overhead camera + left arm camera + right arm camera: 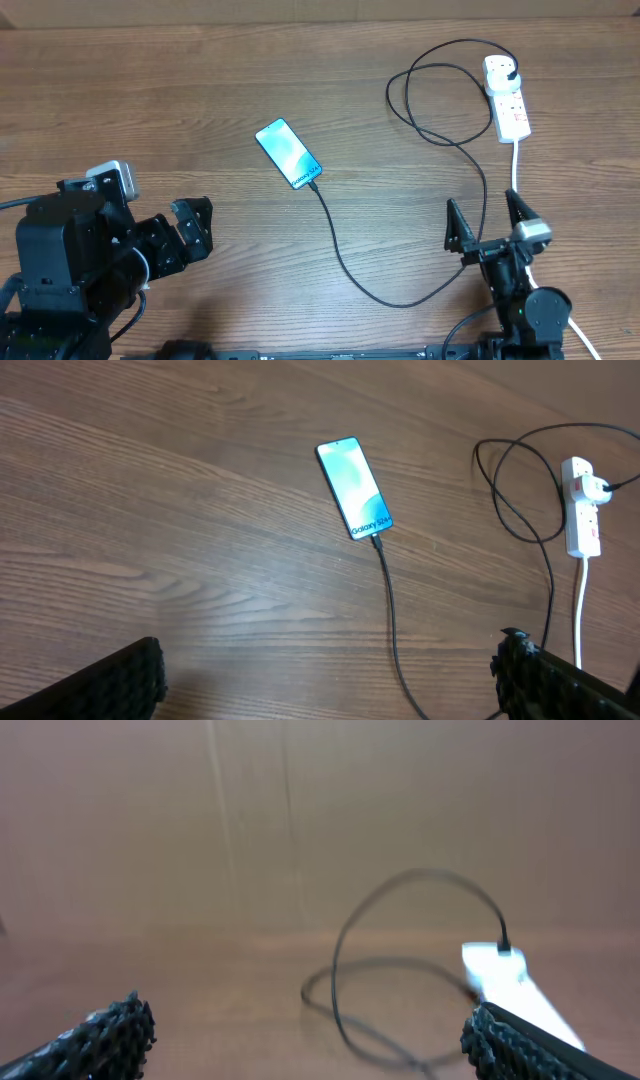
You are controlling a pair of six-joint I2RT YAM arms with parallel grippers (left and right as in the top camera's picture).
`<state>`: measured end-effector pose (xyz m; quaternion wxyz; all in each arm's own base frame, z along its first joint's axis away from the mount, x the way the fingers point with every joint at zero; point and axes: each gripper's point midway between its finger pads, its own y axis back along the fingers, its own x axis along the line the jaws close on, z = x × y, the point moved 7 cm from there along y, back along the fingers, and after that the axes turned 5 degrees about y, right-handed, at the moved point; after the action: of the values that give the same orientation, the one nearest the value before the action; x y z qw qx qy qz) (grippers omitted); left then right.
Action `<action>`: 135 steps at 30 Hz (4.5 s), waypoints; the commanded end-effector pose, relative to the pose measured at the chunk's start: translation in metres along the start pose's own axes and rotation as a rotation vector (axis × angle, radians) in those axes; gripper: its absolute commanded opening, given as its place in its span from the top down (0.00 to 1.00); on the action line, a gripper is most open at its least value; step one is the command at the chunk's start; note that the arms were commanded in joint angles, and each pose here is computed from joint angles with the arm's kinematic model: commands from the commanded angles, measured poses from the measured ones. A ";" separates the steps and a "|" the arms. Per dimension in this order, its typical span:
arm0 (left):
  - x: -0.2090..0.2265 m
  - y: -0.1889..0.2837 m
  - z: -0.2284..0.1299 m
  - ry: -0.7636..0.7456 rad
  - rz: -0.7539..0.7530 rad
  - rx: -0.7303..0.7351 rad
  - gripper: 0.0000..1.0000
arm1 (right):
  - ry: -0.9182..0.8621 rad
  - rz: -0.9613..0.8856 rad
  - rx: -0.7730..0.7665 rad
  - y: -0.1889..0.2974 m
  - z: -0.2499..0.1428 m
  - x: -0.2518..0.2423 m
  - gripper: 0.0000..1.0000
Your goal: Plug charger to phone and switch on socket
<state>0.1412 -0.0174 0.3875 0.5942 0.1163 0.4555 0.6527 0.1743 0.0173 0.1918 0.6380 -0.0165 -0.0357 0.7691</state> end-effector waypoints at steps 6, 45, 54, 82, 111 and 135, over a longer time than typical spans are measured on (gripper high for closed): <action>0.001 0.001 0.001 0.014 0.002 -0.004 0.01 | 0.028 -0.024 0.087 0.001 -0.018 -0.002 0.00; 0.001 0.001 0.001 0.014 0.002 -0.004 0.00 | 0.113 -0.058 0.094 0.001 -0.019 -0.006 0.00; 0.001 0.001 0.001 0.014 0.002 -0.004 0.00 | 0.113 -0.058 0.094 0.001 -0.019 -0.006 0.00; 0.002 -0.029 -0.023 -0.230 -0.136 -0.012 0.00 | 0.113 -0.058 0.094 0.001 -0.019 -0.006 0.00; 0.044 -0.141 -0.092 -0.485 -0.395 -0.575 0.00 | 0.113 -0.058 0.094 0.001 -0.019 -0.006 0.00; 0.092 -0.170 -0.083 -0.199 -0.099 -0.817 0.00 | 0.113 -0.058 0.094 0.001 -0.019 -0.006 0.00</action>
<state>0.1728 -0.0034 0.1832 0.6931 -0.0790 0.1105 0.7080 0.1757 0.0114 0.1750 0.6604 -0.0266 0.0356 0.7496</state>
